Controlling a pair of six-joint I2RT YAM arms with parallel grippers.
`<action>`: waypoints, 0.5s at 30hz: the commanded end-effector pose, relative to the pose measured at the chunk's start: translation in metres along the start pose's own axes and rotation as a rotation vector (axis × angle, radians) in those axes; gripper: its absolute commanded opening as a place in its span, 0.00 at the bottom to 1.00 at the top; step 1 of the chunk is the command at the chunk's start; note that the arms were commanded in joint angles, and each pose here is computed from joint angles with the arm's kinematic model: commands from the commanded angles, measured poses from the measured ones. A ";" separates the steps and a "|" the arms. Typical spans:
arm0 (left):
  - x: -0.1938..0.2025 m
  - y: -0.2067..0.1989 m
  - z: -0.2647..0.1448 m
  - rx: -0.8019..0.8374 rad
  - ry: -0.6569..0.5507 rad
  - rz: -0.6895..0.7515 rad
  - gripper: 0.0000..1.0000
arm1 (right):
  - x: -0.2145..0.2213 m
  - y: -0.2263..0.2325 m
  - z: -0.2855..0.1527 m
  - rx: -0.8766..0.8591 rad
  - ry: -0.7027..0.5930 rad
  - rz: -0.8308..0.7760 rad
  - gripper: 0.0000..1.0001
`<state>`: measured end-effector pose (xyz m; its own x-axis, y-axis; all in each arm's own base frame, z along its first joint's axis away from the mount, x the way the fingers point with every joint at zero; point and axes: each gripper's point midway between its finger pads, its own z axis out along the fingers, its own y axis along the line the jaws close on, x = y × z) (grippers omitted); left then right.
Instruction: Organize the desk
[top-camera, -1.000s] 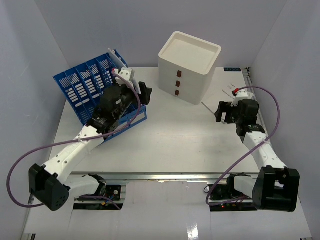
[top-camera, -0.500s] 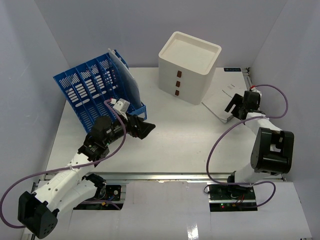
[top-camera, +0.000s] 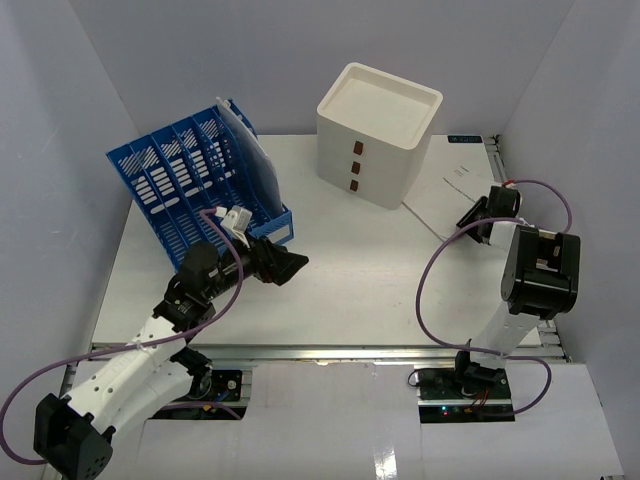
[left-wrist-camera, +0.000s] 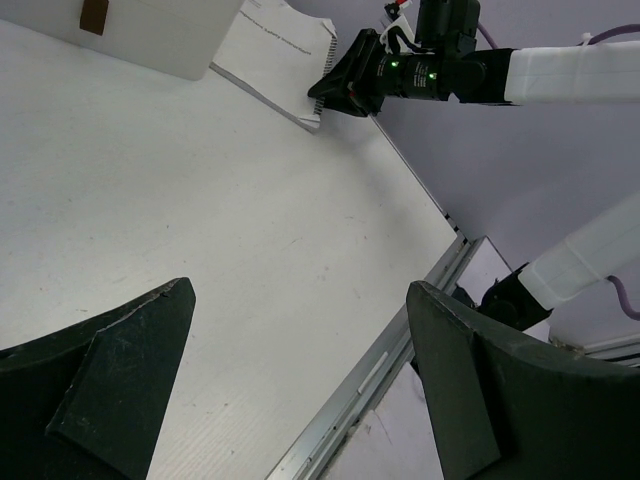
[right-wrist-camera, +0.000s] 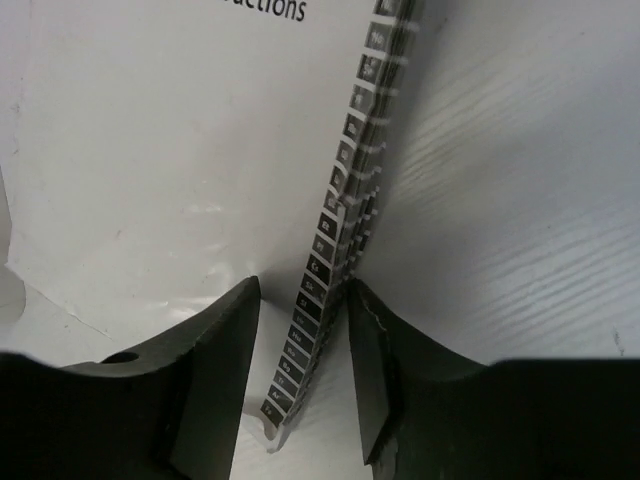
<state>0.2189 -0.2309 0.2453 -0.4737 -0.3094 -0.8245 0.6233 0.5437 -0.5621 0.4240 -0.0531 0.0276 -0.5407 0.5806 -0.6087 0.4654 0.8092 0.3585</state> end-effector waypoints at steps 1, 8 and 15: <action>-0.004 -0.011 0.000 0.054 -0.022 -0.025 0.98 | 0.012 -0.006 0.012 -0.059 0.050 0.080 0.28; 0.010 -0.006 0.009 0.074 0.003 -0.099 0.98 | 0.018 -0.024 -0.004 -0.129 0.064 0.151 0.08; 0.020 -0.005 0.036 0.134 0.046 -0.188 0.98 | 0.004 -0.011 -0.065 -0.296 -0.003 0.091 0.08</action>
<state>0.2271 -0.2541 0.2154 -0.6050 -0.3307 -0.7244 0.5636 0.4648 -0.6829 0.3898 -0.0650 0.0321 -0.4869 0.6987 -0.5242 0.4134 0.7130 0.5663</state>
